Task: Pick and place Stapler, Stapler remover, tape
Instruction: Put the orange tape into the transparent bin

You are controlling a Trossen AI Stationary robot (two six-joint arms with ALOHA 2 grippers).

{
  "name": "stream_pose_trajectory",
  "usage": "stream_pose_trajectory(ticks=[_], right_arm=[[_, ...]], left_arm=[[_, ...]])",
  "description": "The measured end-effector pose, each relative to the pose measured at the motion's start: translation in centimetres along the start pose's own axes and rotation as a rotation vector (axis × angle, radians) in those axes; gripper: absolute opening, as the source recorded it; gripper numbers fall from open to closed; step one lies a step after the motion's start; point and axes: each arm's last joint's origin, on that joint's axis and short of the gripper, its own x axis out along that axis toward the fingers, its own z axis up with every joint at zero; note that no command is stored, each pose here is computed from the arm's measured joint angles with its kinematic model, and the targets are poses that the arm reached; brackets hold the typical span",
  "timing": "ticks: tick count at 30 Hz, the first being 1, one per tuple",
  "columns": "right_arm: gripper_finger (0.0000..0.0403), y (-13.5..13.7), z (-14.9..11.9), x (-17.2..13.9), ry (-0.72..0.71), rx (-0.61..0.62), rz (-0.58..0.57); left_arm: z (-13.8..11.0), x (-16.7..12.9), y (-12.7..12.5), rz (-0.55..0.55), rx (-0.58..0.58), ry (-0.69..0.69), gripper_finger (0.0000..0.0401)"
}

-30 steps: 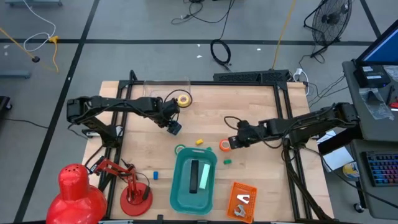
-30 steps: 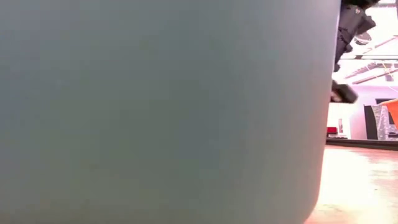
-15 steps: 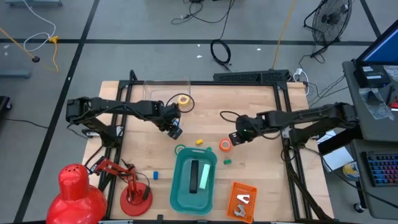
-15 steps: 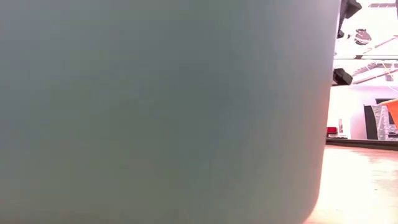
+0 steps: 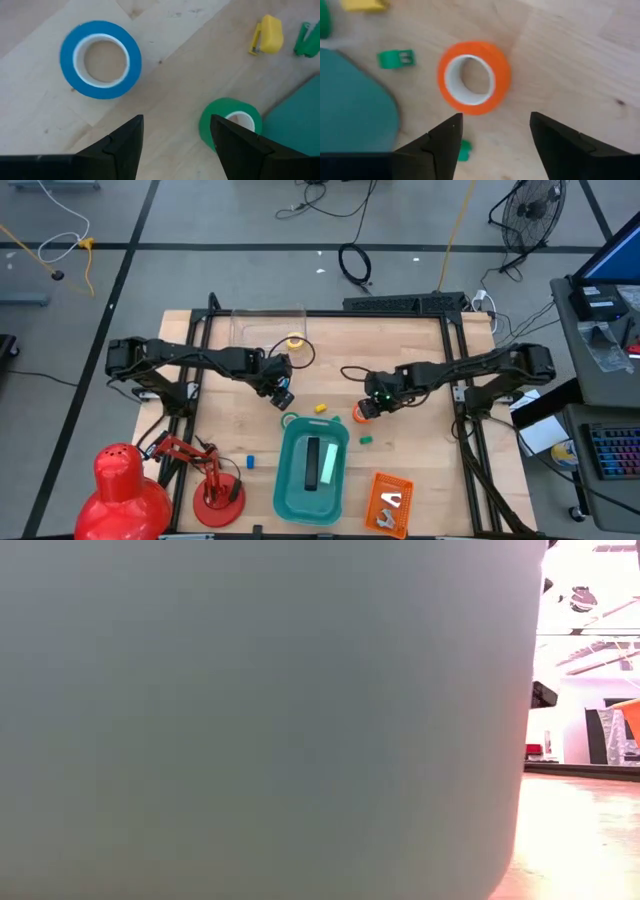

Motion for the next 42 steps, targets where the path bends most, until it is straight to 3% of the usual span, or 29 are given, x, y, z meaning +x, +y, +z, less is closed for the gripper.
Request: stream_pose_trajectory(ticks=[11, 14, 21, 31, 36, 42], right_arm=[[0.0201, 0.4, 0.8, 1.8, -0.094, 0.001, -0.028], [0.0179, -0.1, 0.7, 2.1, -0.105, -0.004, -0.087], [0.0124, 0.2, 0.7, 3.0, -0.074, -0.025, -0.084], [0.0077, 0.1, 0.7, 3.0, -0.096, -0.014, -0.101], [0.0023, 0.1, 0.7, 3.1, -0.099, -0.014, -0.096], [0.0023, 0.2, 0.7, 3.1, -0.101, -0.002, -0.091]], left_arm=[[-0.7, 0.1, -0.8, -0.007, 0.019, 0.011, 0.023], [-0.9, 0.1, -0.9, -0.008, 0.022, 0.013, 0.023], [-1.1, 0.1, -1.2, -0.01, 0.029, 0.016, 0.023], [-1.1, 0.1, -1.2, -0.011, 0.025, 0.016, 0.023], [-1.1, 0.1, -1.2, -0.011, 0.026, 0.016, 0.023], [-1.1, 0.1, -1.2, -0.016, 0.027, 0.022, 0.023]])
